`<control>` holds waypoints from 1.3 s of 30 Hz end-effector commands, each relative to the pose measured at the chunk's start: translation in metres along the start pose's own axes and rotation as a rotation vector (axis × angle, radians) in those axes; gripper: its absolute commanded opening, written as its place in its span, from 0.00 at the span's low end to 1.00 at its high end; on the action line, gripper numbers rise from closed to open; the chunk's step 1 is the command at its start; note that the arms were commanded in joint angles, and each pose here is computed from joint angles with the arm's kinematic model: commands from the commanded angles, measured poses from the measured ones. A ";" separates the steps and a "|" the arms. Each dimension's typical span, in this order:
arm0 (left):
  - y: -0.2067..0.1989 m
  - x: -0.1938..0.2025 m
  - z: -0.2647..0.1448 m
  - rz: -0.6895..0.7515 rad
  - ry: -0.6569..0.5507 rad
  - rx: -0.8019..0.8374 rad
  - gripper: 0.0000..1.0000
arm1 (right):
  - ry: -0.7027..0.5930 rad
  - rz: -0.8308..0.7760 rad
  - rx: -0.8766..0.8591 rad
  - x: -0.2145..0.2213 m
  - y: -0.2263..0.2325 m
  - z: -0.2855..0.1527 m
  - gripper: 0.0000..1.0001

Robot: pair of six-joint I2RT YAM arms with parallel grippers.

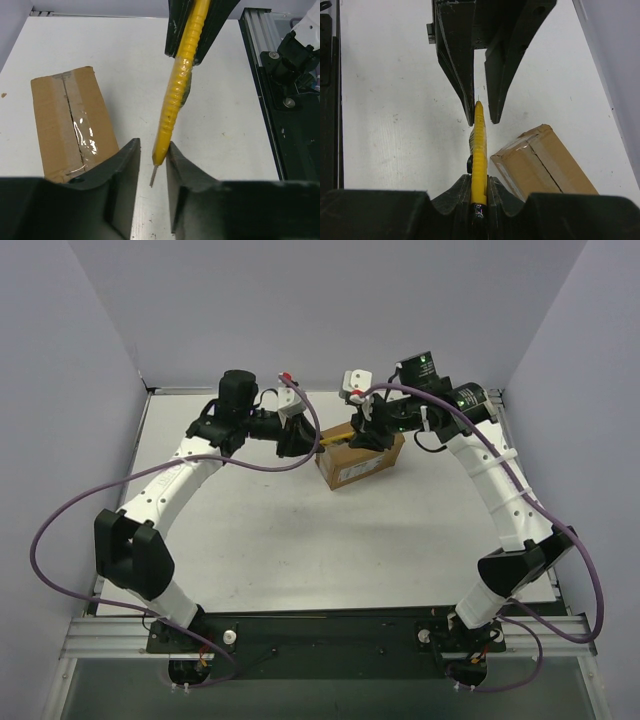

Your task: Unpack the express box

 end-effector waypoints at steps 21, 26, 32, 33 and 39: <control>0.009 -0.048 0.013 -0.179 -0.251 0.174 0.00 | -0.357 0.391 -0.104 -0.021 -0.034 -0.019 0.56; 0.012 -0.046 0.015 -0.205 -0.245 0.186 0.00 | -0.383 0.384 -0.108 -0.029 -0.037 -0.014 0.54; 0.013 -0.046 0.017 -0.208 -0.245 0.198 0.00 | -0.376 0.381 -0.111 -0.029 -0.035 -0.006 0.49; 0.012 -0.047 0.017 -0.207 -0.246 0.198 0.00 | -0.374 0.385 -0.115 -0.028 -0.034 -0.005 0.48; 0.013 -0.050 0.017 -0.211 -0.250 0.199 0.00 | -0.363 0.394 -0.120 -0.025 -0.033 -0.001 0.46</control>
Point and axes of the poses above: each gripper's point midway between its finger pads, its own z axis out along the fingers, its own y axis along the line the jaws close on, x = y × z, the point moved 6 cm from there along -z, back along the fingers, and after that the axes turned 3 degrees about z, right-handed, at the moved point
